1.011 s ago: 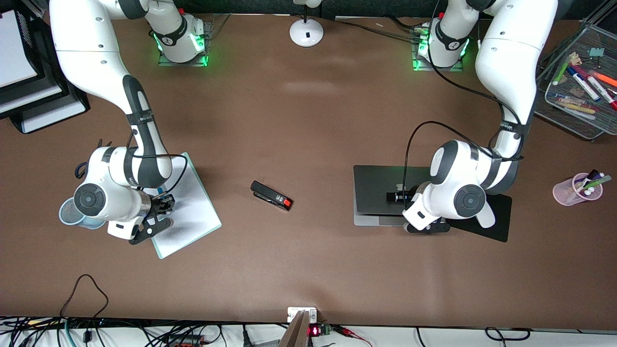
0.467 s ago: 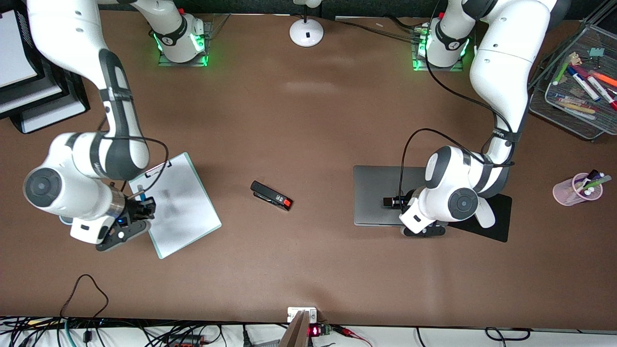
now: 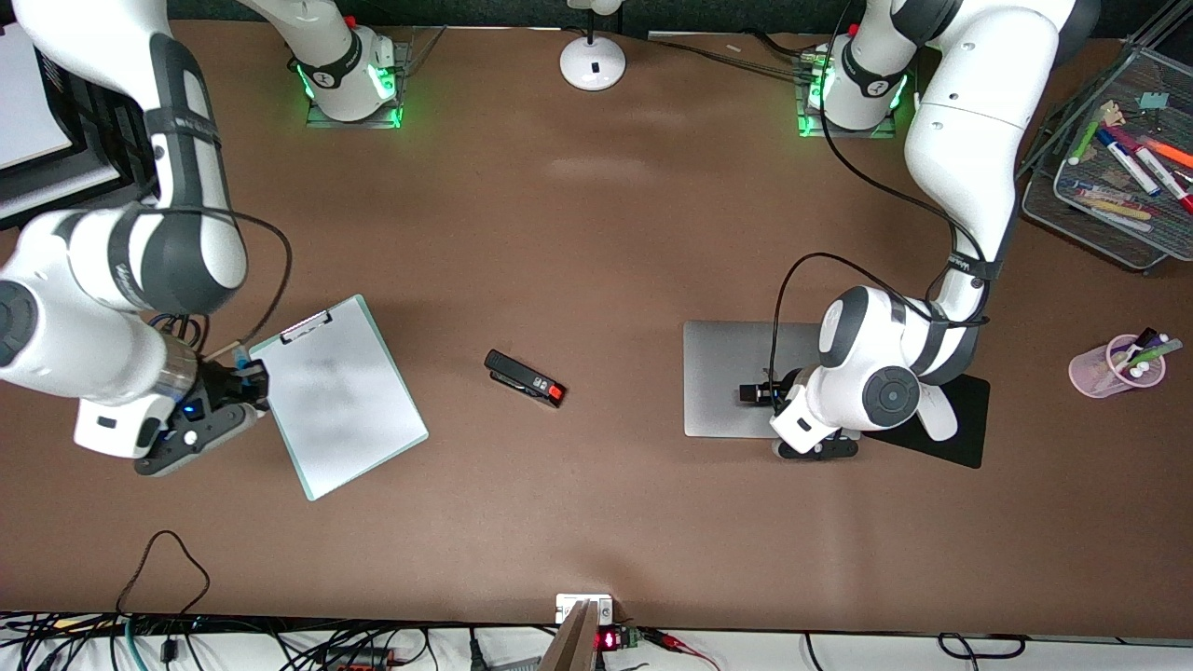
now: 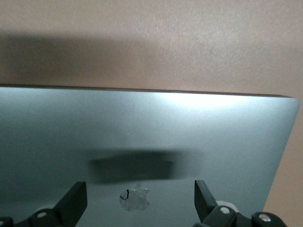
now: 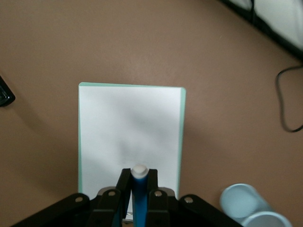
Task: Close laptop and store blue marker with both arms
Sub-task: 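Carry the marker toward the cup while the left gripper returns to rest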
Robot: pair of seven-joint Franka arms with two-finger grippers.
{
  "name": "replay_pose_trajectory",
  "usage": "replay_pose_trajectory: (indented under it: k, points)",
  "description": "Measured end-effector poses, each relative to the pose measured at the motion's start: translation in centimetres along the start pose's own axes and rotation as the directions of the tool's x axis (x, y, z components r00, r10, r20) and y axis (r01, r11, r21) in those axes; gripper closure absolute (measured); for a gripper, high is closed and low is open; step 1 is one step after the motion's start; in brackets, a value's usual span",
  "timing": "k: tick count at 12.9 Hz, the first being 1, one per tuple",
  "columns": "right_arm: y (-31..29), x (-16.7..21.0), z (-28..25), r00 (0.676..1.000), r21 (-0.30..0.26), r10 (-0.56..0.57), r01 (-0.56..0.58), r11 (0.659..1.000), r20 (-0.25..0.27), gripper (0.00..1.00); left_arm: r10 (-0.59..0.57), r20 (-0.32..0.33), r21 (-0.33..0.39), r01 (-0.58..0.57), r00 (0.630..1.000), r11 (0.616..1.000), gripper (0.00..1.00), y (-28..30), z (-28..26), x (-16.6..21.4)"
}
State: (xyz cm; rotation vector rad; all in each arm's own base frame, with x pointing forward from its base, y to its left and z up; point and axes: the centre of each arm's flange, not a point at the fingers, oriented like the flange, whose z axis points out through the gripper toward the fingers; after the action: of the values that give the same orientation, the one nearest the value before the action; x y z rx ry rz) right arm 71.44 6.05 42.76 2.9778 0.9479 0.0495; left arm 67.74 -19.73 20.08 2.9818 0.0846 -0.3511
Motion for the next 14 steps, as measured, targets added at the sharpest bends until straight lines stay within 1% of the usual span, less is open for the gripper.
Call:
replay_pose_trajectory:
  k: [2, 4, 5, 7, 8, 10, 11, 12, 13, 14]
  points:
    - [0.3, -0.4, -2.2, 0.996, -0.026, -0.09, 0.09, 0.996, -0.02, 0.82, -0.001, -0.037, -0.009, 0.001, 0.999, 1.0, 0.0, 0.0, -2.1, 0.5]
    - [1.5, -1.0, -3.6, 0.983, -0.058, -0.176, 0.173, 0.983, -0.044, 0.82, -0.011, -0.099, -0.019, 0.009, 0.995, 1.0, 0.0, -0.6, -6.9, 0.7]
    - [2.6, -1.4, -3.8, 0.973, -0.084, -0.221, 0.216, 0.973, -0.06, 0.82, -0.017, -0.114, -0.013, 0.016, 0.993, 1.0, 0.0, -1.3, -9.6, 0.3]
    - [5.4, -2.7, -3.5, 0.945, -0.141, -0.316, 0.303, 0.942, -0.078, 0.82, -0.02, -0.156, 0.033, 0.025, 0.988, 0.999, 0.0, -3.4, -15.3, -0.8]
    - [7.0, -3.6, -3.0, 0.93, -0.166, -0.36, 0.344, 0.924, -0.078, 0.82, -0.024, -0.177, 0.052, 0.033, 0.984, 0.998, 0.0, -4.4, -18.0, -1.4]
    - [9.4, -5.2, -2.1, 0.9, -0.2, -0.431, 0.411, 0.89, -0.068, 0.82, -0.037, -0.208, 0.062, 0.051, 0.977, 0.997, 0.0, -5.8, -22.3, -2.9]
    - [10.1, -5.8, -1.7, 0.884, -0.206, -0.464, 0.444, 0.872, -0.059, 0.82, -0.051, -0.225, 0.06, 0.066, 0.973, 0.996, 0.0, -6.8, -24.4, -3.7]
    - [10.6, -6.1, -1.4, 0.868, -0.205, -0.493, 0.473, 0.857, -0.059, 0.82, -0.068, -0.228, 0.06, 0.084, 0.971, 0.995, 0.0, -8.1, -26.4, -4.5]
    - [10.9, -6.4, -1.2, 0.85, -0.197, -0.522, 0.5, 0.843, -0.075, 0.82, -0.083, -0.223, 0.062, 0.099, 0.971, 0.993, 0.0, -9.1, -28.2, -5.7]
    - [11.5, -6.9, -0.7, 0.826, -0.186, -0.555, 0.532, 0.826, -0.103, 0.82, -0.094, -0.221, 0.063, 0.11, 0.971, 0.992, 0.0, -9.9, -30.1, -7.0]
